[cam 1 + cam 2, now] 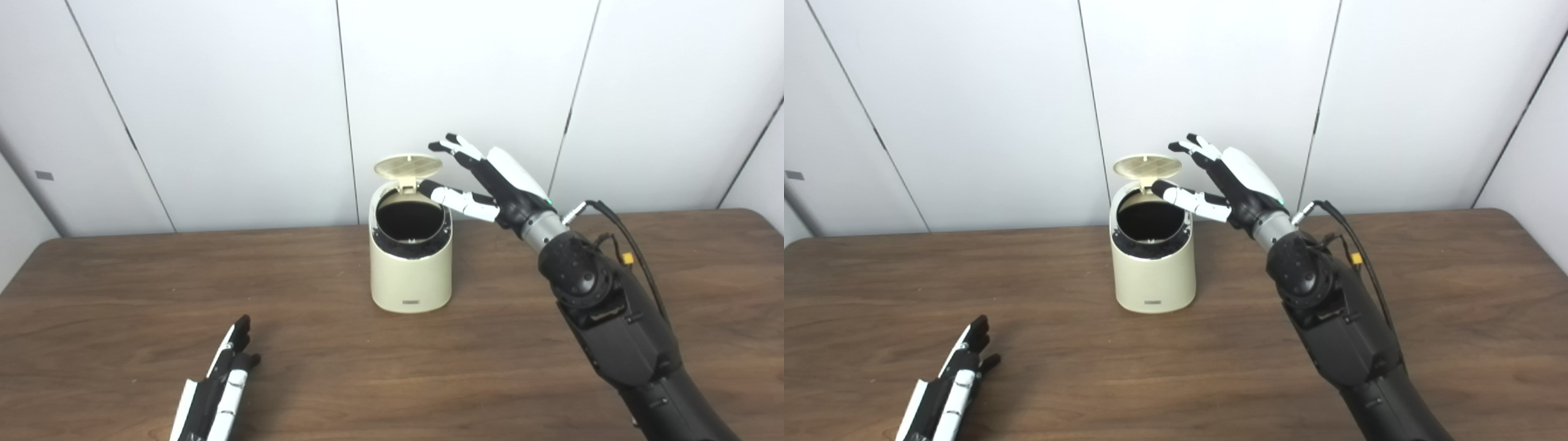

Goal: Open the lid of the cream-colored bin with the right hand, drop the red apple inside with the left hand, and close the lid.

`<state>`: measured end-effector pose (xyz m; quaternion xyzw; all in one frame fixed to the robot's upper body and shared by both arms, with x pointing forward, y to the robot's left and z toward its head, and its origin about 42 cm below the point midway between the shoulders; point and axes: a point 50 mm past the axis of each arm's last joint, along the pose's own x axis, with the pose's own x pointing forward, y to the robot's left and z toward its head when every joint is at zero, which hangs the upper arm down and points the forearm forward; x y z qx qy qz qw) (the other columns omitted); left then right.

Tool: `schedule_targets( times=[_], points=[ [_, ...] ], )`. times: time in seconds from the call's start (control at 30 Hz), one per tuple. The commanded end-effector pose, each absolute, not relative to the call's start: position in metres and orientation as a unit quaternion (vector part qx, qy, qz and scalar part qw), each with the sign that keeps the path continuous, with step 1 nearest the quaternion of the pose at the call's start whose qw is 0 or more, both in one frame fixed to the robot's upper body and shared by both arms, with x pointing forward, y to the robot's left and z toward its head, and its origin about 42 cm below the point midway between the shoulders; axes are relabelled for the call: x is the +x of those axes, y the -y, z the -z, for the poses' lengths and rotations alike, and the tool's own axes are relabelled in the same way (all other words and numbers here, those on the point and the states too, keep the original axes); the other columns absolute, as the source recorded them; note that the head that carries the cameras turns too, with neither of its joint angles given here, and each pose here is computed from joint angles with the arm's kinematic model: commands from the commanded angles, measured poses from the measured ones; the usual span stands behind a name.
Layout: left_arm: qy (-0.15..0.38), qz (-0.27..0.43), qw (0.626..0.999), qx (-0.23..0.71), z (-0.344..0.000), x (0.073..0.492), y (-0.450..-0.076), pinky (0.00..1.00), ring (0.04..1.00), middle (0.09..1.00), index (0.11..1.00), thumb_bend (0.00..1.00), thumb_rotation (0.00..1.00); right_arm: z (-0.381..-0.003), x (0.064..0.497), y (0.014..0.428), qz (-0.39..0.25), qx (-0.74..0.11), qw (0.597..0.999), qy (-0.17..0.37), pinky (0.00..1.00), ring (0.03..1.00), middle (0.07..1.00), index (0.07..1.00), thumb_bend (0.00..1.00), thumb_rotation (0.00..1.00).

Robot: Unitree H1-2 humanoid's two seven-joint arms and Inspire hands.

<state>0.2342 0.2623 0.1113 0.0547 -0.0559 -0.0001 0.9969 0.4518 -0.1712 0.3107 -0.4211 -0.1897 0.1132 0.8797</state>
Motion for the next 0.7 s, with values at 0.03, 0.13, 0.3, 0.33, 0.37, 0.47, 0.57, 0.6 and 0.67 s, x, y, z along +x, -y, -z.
schedule_targets(
  times=[0.03, 0.13, 0.3, 0.33, 0.37, 0.47, 0.57, 0.6, 0.67],
  points=[
    [0.052, -0.001, 0.997, 0.055, -0.105, 0.233, -0.258, 1.0, 0.988, 0.987, 1.0, 0.52, 0.89, -0.347, 0.459, 0.165, -0.101, -0.442, 0.858, 0.243, 0.94, 1.0, 0.996, 0.899, 0.54, 0.91],
    [0.052, -0.003, 0.997, 0.054, -0.105, 0.232, -0.255, 1.0, 0.984, 0.986, 1.0, 0.51, 0.87, -0.347, 0.46, 0.163, -0.107, -0.458, 0.85, 0.237, 0.94, 1.0, 1.0, 0.894, 0.56, 0.94],
    [0.051, -0.002, 0.997, 0.053, -0.106, 0.232, -0.253, 1.0, 0.984, 0.989, 1.0, 0.52, 0.88, -0.342, 0.452, 0.163, -0.109, -0.466, 0.843, 0.244, 0.93, 1.0, 1.0, 0.885, 0.55, 0.92],
    [0.051, -0.002, 0.997, 0.055, -0.105, 0.232, -0.252, 1.0, 0.985, 0.989, 1.0, 0.52, 0.88, -0.34, 0.449, 0.164, -0.11, -0.471, 0.84, 0.246, 0.94, 1.0, 1.0, 0.884, 0.55, 0.92],
    [0.051, -0.002, 0.997, 0.056, -0.105, 0.232, -0.252, 1.0, 0.984, 0.987, 0.999, 0.53, 0.87, -0.339, 0.446, 0.165, -0.111, -0.473, 0.838, 0.246, 0.92, 1.0, 1.0, 0.884, 0.55, 0.93],
    [0.052, -0.004, 0.997, 0.062, -0.104, 0.232, -0.251, 0.99, 0.985, 0.985, 0.993, 0.54, 0.87, -0.336, 0.439, 0.169, -0.109, -0.485, 0.832, 0.247, 0.9, 1.0, 1.0, 0.88, 0.55, 0.93],
    [0.056, -0.009, 0.996, 0.069, -0.104, 0.233, -0.25, 0.98, 0.98, 0.981, 0.985, 0.55, 0.87, -0.333, 0.433, 0.175, -0.105, -0.501, 0.824, 0.243, 0.92, 1.0, 1.0, 0.868, 0.53, 0.91],
    [0.058, -0.011, 0.996, 0.071, -0.105, 0.234, -0.25, 0.98, 0.978, 0.98, 0.984, 0.55, 0.88, -0.332, 0.431, 0.177, -0.104, -0.504, 0.823, 0.241, 0.94, 1.0, 1.0, 0.865, 0.53, 0.91],
    [0.061, -0.013, 0.996, 0.07, -0.105, 0.234, -0.249, 0.96, 0.973, 0.977, 0.981, 0.56, 0.88, -0.331, 0.429, 0.18, -0.104, -0.508, 0.822, 0.235, 0.96, 1.0, 1.0, 0.857, 0.53, 0.91]
  ],
)
